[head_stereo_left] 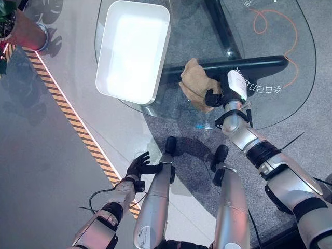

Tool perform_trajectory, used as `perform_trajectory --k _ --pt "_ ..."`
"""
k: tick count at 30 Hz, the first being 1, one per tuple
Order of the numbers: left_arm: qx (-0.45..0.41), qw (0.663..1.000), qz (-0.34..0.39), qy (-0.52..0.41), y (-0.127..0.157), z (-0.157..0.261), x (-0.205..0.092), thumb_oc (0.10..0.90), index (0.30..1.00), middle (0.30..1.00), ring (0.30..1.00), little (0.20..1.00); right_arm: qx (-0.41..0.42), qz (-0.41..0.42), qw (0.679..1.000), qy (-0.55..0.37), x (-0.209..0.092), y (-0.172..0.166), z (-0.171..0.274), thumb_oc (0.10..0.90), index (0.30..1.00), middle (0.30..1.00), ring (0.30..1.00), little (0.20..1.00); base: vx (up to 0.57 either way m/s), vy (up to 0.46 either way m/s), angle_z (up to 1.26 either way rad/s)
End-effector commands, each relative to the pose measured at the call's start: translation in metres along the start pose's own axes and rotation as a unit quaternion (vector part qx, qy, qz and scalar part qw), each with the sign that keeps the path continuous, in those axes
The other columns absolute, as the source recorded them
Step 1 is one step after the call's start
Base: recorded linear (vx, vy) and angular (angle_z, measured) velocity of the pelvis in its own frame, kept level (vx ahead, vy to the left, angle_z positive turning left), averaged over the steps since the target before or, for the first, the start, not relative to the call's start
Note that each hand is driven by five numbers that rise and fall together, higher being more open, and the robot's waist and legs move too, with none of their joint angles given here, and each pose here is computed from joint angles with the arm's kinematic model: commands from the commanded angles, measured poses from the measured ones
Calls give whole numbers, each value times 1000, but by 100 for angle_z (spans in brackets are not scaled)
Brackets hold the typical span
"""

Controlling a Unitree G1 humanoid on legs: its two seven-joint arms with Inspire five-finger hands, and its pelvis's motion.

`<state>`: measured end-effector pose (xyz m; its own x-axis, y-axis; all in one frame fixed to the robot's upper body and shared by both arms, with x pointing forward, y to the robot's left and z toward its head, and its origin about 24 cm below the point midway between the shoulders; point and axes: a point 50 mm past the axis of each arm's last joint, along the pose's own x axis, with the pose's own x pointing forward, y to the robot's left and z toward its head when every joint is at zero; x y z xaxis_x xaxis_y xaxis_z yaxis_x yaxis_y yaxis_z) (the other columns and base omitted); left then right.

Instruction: Wipe the table with a cloth and put it in the basket.

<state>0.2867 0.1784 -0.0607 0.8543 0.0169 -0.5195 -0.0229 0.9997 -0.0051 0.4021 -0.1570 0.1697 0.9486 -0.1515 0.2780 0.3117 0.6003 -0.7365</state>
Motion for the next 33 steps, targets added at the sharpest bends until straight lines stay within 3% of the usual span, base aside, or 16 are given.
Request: perform_trajectory --k 1,22,33 --pt "4 999 20 34 13 -26 -9 800 900 900 900 900 46 -163 983 -74 26 -70 44 100 300 300 300 200 0 0 0" --pt "-5 999 35 34 29 -28 -12 800 900 900 900 900 75 -363 924 92 27 -148 -34 100 300 300 300 200 0 0 0" --pt "-3 999 38 33 36 -23 -12 800 900 900 900 900 91 -375 915 113 23 -159 -53 100 300 300 300 200 -2 -5 -1"
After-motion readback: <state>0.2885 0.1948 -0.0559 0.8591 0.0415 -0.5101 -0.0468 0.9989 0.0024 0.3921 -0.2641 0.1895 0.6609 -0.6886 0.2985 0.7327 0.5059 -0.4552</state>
